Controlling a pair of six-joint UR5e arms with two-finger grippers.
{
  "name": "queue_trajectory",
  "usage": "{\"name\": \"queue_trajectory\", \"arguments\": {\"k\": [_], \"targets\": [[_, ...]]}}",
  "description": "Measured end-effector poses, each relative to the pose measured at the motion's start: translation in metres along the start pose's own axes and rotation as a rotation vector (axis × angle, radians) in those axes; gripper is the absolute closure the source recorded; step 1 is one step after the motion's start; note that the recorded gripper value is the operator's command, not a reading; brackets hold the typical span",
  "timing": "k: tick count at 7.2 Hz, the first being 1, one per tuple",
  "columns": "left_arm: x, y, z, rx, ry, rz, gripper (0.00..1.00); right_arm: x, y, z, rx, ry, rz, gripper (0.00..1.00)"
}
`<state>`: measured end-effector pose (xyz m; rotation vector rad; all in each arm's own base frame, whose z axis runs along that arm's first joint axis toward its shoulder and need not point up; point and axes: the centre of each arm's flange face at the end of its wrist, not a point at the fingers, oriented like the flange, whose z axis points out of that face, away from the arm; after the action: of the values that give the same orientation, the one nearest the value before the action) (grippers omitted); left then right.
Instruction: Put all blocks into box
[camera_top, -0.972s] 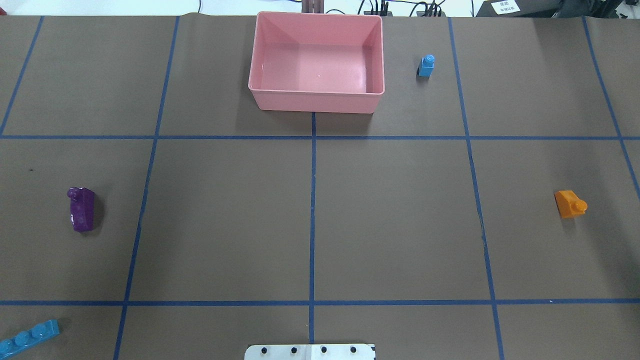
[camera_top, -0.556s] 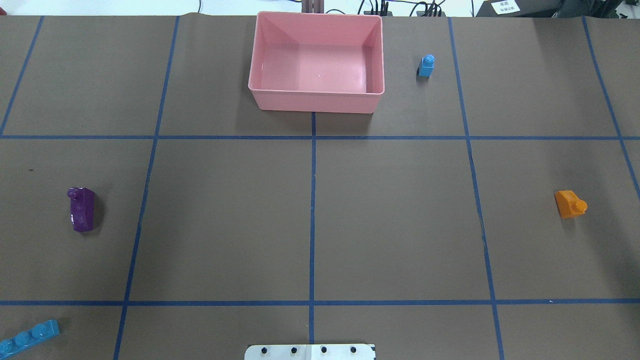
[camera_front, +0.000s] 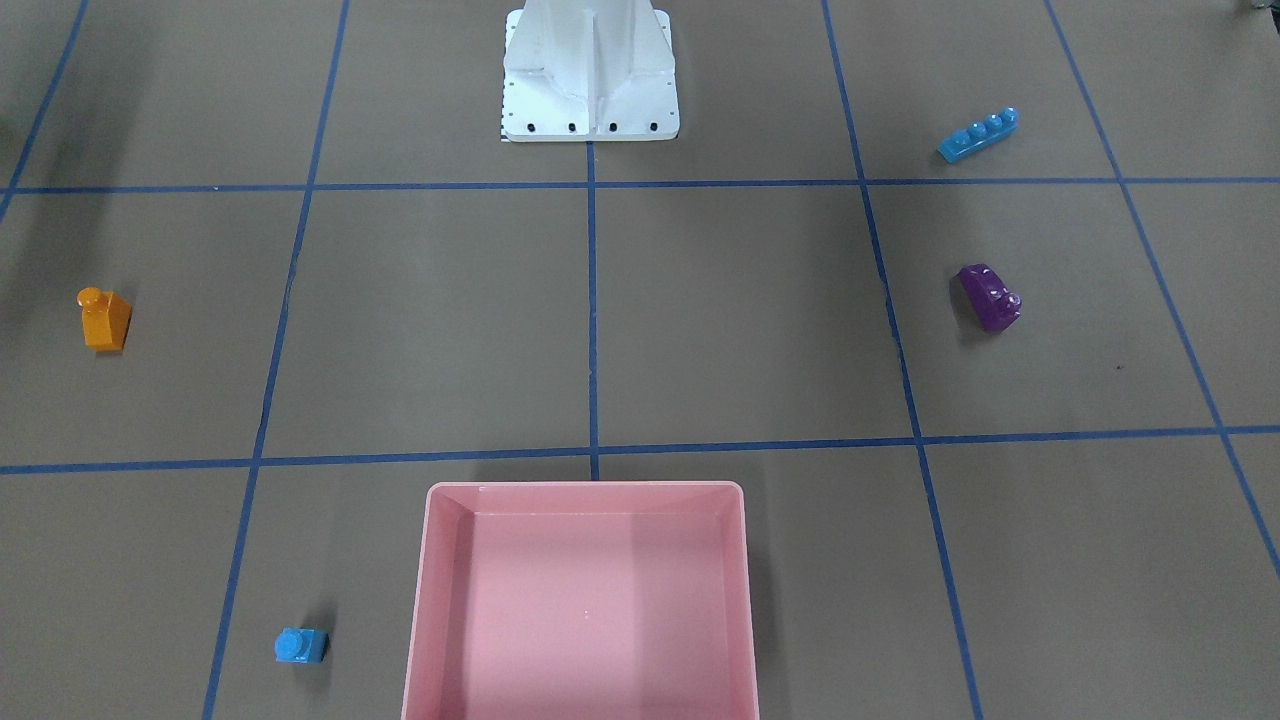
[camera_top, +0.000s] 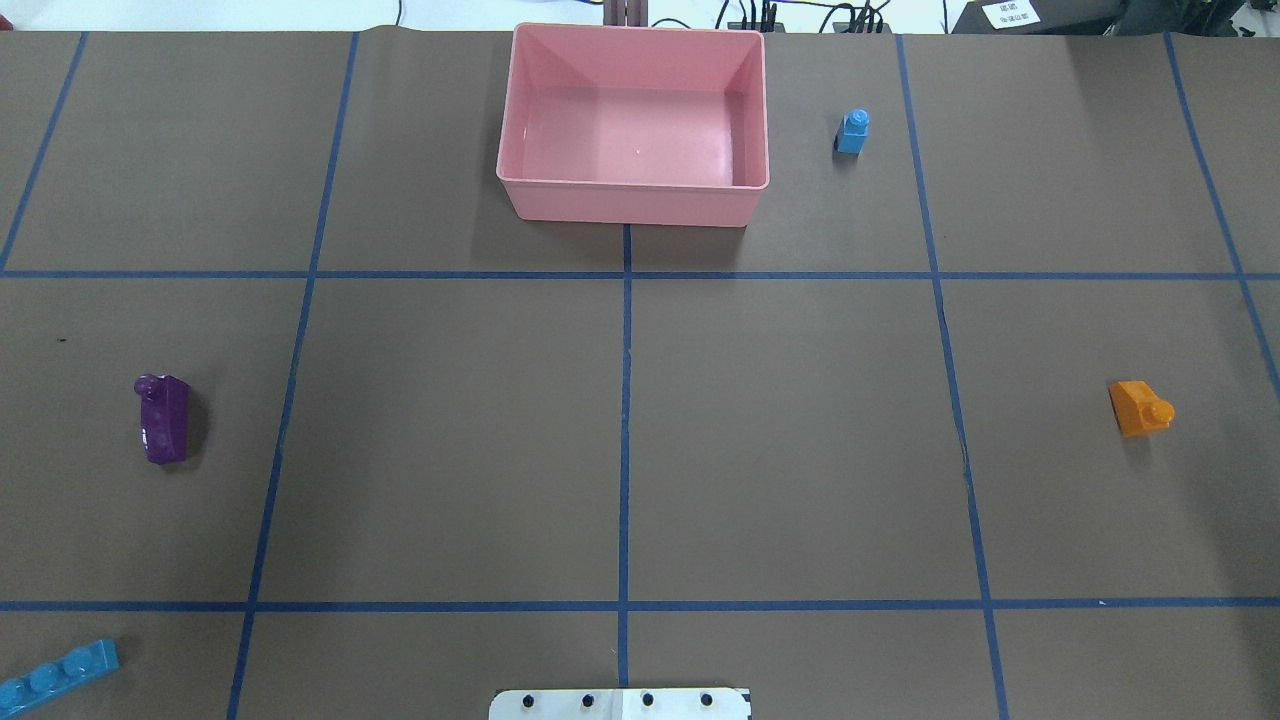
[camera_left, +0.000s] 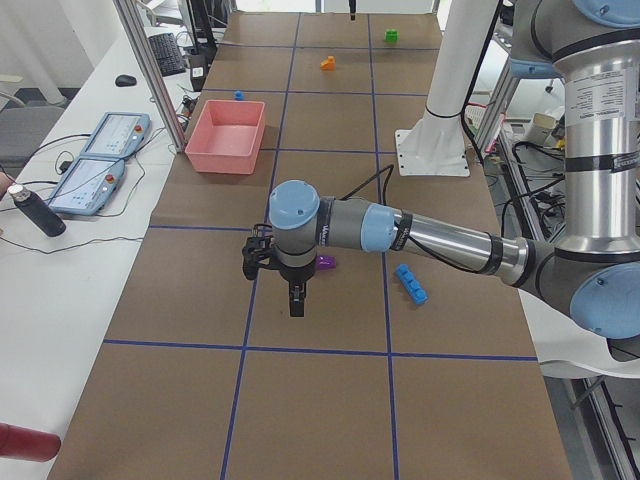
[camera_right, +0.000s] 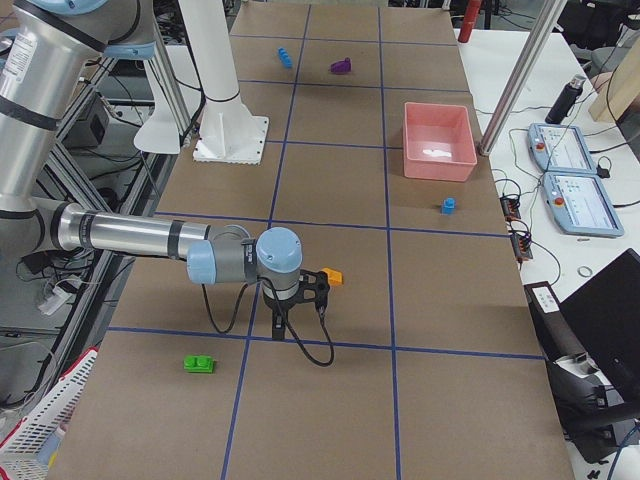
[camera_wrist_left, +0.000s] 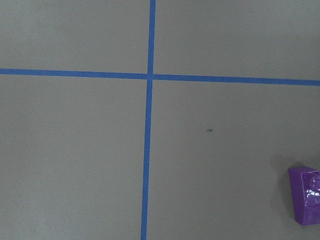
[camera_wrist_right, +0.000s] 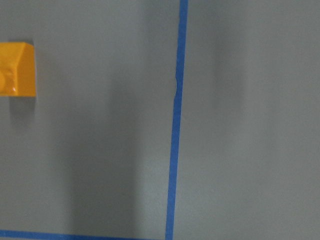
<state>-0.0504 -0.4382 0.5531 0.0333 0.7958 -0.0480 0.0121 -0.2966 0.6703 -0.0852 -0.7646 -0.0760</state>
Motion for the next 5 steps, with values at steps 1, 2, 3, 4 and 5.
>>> {"name": "queue_trajectory", "arguments": {"k": [1,2,3,4,5], "targets": [[0.0,0.0,0.0,0.003,0.0,0.003,0.0,0.009,0.017,0.019,-0.052,0.007,0.0,0.03],[0.0,0.0,0.0,0.004,0.0,0.004,0.0,0.018,0.031,0.037,-0.104,0.015,0.004,0.02],[0.0,0.0,0.0,0.005,0.001,0.004,0.0,0.028,0.041,0.054,-0.151,0.021,0.012,0.03],[0.002,0.0,-0.002,0.008,0.001,0.007,0.0,0.035,0.047,0.068,-0.19,0.025,0.017,0.04],[0.004,0.0,-0.004,0.013,0.001,0.011,0.0,0.042,0.053,0.08,-0.225,0.028,0.022,0.04]]}}
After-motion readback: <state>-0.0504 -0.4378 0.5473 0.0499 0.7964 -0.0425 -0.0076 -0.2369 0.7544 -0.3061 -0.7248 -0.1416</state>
